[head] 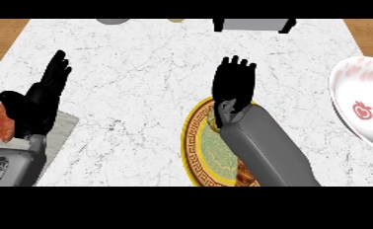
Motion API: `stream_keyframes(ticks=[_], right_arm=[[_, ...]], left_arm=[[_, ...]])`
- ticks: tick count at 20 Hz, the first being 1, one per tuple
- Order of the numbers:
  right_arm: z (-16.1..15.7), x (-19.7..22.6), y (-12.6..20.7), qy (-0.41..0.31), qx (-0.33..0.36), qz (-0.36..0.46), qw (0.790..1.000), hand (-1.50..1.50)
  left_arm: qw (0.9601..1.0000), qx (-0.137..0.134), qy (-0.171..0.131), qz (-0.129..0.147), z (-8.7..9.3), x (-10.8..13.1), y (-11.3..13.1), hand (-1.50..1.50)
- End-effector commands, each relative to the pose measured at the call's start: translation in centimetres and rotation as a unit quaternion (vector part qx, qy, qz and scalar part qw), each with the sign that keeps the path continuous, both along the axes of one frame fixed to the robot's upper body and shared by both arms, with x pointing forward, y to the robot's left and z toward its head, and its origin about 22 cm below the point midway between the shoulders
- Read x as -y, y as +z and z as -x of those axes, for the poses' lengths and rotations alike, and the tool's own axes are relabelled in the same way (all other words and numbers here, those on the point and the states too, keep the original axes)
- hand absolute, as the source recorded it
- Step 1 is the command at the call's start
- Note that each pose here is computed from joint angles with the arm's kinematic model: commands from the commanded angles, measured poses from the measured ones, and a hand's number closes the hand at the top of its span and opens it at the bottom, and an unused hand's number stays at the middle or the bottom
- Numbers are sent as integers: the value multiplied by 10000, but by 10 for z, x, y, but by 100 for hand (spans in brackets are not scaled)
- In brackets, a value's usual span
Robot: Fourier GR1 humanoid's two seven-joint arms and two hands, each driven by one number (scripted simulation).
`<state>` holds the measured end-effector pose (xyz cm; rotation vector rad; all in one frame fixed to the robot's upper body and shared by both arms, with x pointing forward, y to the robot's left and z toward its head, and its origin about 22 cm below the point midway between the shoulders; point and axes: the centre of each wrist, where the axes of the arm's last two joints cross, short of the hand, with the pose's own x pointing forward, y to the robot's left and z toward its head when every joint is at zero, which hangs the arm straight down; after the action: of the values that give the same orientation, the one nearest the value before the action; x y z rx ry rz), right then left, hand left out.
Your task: Pick the squash from the plate and place it in the bowl
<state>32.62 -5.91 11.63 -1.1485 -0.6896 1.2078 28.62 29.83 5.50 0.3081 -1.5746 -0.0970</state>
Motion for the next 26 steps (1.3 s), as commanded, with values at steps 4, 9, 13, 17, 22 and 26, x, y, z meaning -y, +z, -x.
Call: stream_keyframes(ticks=[4, 9, 13, 17, 22, 26], right_arm=[[-9, -11, -13, -1122, -849, 1019, 9848, -150], [-3, -33, -2, -790, -454, 1449, 9852, -150], [-5, -35, -27, -779, -399, 1622, 9829, -150], [-8, -33, -37, -994, -640, 1483, 9819, -150], [-1, -28, -42, -1126, -879, 1438, 9792, -150], [6, -28, -61, -1080, -918, 1363, 9805, -150]], left_arm=[[9999, 45, 95, -37, -3, 3, -7, 0], [10000, -60, 68, 41, -4, 3, -5, 0], [9999, -10, 106, -30, -8, -8, 3, 0], [10000, 23, 27, 10, -3, 9, 10, 0], [9999, -82, 28, 61, 15, 6, -7, 0], [10000, 46, 19, 68, 8, 3, 7, 0]])
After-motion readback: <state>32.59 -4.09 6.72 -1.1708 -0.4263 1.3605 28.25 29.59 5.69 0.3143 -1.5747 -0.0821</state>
